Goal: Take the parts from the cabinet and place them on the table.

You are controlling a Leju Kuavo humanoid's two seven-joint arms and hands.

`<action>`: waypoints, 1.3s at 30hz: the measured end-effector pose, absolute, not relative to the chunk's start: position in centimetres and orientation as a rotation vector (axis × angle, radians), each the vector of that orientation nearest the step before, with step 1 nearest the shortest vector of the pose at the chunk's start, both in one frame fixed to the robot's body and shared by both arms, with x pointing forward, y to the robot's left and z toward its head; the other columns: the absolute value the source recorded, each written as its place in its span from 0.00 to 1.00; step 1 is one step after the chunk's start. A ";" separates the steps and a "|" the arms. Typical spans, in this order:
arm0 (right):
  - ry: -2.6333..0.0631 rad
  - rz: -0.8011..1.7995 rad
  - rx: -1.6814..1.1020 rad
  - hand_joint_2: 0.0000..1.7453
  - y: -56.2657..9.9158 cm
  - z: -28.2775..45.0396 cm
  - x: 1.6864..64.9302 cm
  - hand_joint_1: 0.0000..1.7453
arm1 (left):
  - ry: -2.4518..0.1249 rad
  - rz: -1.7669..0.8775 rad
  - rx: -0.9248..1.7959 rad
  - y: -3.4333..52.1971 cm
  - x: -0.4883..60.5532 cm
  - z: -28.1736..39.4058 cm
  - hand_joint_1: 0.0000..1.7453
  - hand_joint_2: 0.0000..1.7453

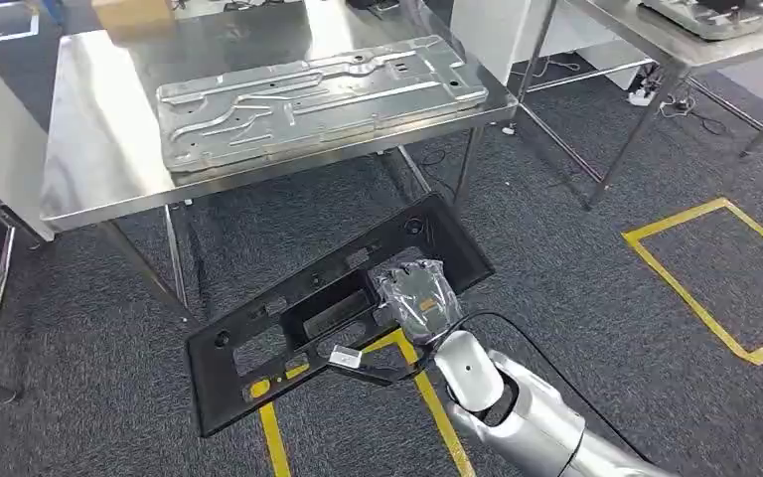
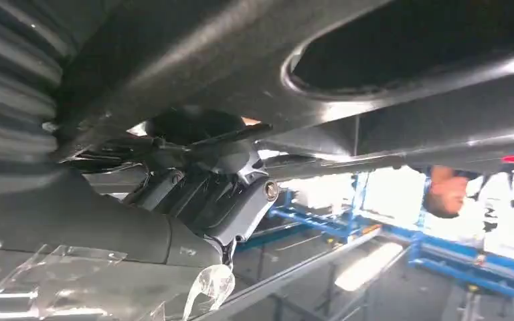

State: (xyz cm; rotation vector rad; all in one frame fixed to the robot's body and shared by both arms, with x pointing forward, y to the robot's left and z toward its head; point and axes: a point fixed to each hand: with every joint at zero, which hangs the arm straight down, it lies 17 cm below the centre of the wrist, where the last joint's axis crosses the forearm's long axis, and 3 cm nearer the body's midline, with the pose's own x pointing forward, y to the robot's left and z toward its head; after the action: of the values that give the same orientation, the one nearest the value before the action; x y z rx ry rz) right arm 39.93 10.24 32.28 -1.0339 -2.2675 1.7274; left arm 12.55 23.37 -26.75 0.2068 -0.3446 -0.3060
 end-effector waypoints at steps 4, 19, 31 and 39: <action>-2.253 1.732 -1.030 1.00 10.0 31.7 40.0 1.00 | -0.344 -0.305 0.208 23.4 12.6 -26.7 0.00 1.00; -2.262 1.707 -1.001 1.00 10.0 32.0 40.0 1.00 | -0.347 -0.308 0.207 23.3 12.7 -26.7 0.00 1.00; -2.261 1.704 -0.996 1.00 9.8 31.8 40.1 1.00 | -0.346 -0.312 0.210 23.4 12.7 -26.7 0.00 1.00; -2.257 1.687 -1.005 1.00 9.7 32.2 40.4 1.00 | -0.328 -0.303 0.206 23.5 12.4 -26.8 0.00 1.00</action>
State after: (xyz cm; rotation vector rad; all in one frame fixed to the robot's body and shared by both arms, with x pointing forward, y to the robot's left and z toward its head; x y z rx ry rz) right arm 40.36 9.66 32.17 -1.0049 -2.2566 1.6870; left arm 12.43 23.46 -26.82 0.2064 -0.3279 -0.3029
